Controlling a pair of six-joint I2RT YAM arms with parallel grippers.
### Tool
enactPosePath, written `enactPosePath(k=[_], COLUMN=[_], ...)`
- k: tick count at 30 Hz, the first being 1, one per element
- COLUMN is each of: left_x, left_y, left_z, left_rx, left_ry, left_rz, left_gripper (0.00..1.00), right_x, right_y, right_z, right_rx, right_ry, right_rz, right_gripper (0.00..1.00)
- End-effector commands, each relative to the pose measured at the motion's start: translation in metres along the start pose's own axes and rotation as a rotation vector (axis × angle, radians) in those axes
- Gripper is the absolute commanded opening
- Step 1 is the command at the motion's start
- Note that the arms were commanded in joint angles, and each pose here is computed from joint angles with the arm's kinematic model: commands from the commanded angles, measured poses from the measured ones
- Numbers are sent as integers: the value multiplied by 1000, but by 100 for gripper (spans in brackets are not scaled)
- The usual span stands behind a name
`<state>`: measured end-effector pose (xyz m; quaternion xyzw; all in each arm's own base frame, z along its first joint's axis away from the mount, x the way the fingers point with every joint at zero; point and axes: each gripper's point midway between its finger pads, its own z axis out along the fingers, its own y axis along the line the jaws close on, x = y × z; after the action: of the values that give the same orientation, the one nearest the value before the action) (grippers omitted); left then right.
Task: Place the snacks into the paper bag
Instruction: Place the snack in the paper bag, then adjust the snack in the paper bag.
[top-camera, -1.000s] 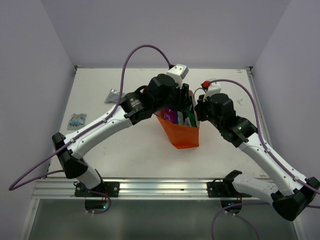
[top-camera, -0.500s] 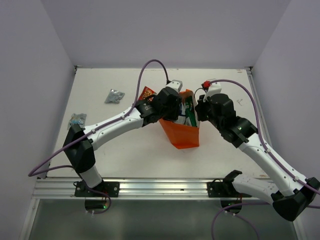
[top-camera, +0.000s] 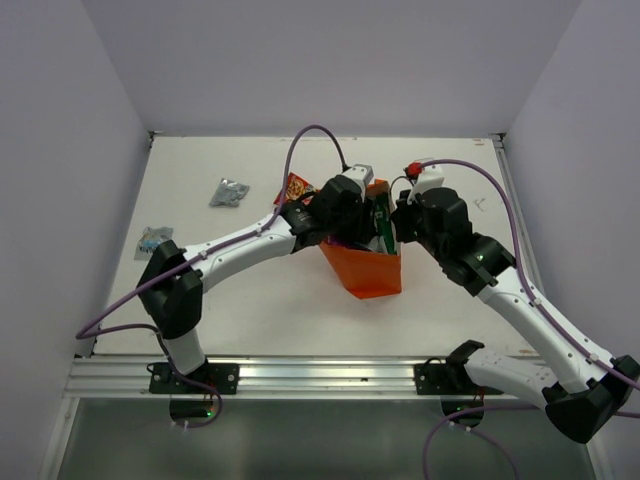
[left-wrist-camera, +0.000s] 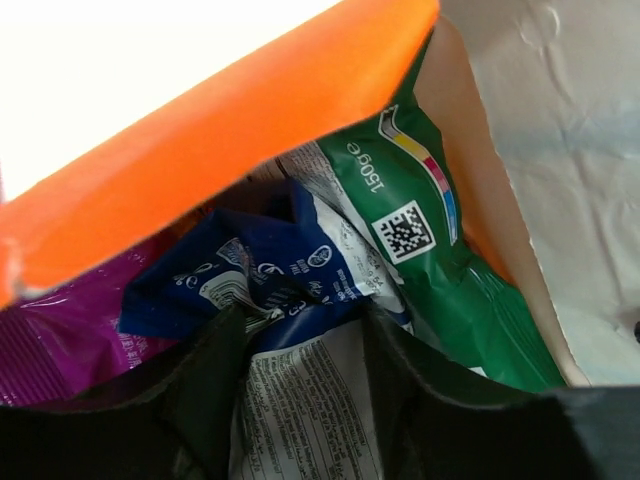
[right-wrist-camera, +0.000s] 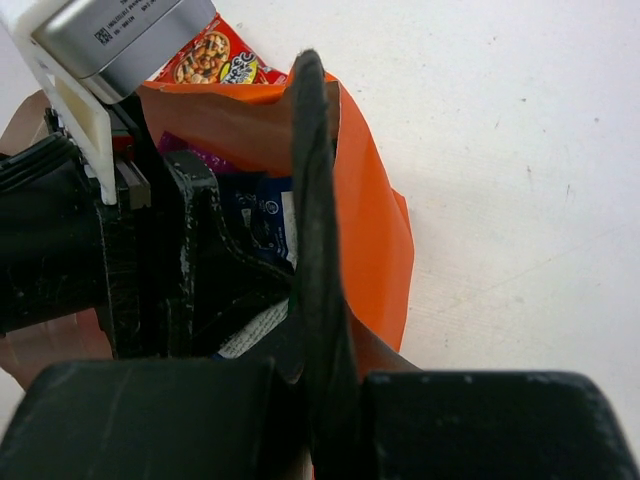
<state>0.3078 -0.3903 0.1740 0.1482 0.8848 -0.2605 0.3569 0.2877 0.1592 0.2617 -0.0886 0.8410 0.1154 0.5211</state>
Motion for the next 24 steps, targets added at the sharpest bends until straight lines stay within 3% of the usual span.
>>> enactPosePath(k=[1,5,6,9,14,19,24], left_x=[2,-56,-84,-118,-136,-130,-100], left_y=[-14,-17,-26,-26,-14,20,53], left_z=[-5,-61,-86,-127,-169,-204,-194], left_rx=[28,-15,-3,-46,-117,-263,-340], left_ry=[27,-127,-199,-277,-329,-335,-228], left_rz=[-3,40,40,60,60,37,10], left_gripper=[58,98,100,100,99,91,88], right_x=[-4,-7,-5,-7,-9,-9,-9], right_y=[2,0,-1,1,2,1,4], right_z=[-2,-5,-4,-4,-5,-6,-3], right_rx=[-12,-4,-2,-7,-12,-9,-22], right_ry=[-13,-25,-19,-20,-28,-29,-23], right_rz=[-1,-2,-5,-4,-1,-4,-7], right_gripper=[0,0,0,0,0,0,0])
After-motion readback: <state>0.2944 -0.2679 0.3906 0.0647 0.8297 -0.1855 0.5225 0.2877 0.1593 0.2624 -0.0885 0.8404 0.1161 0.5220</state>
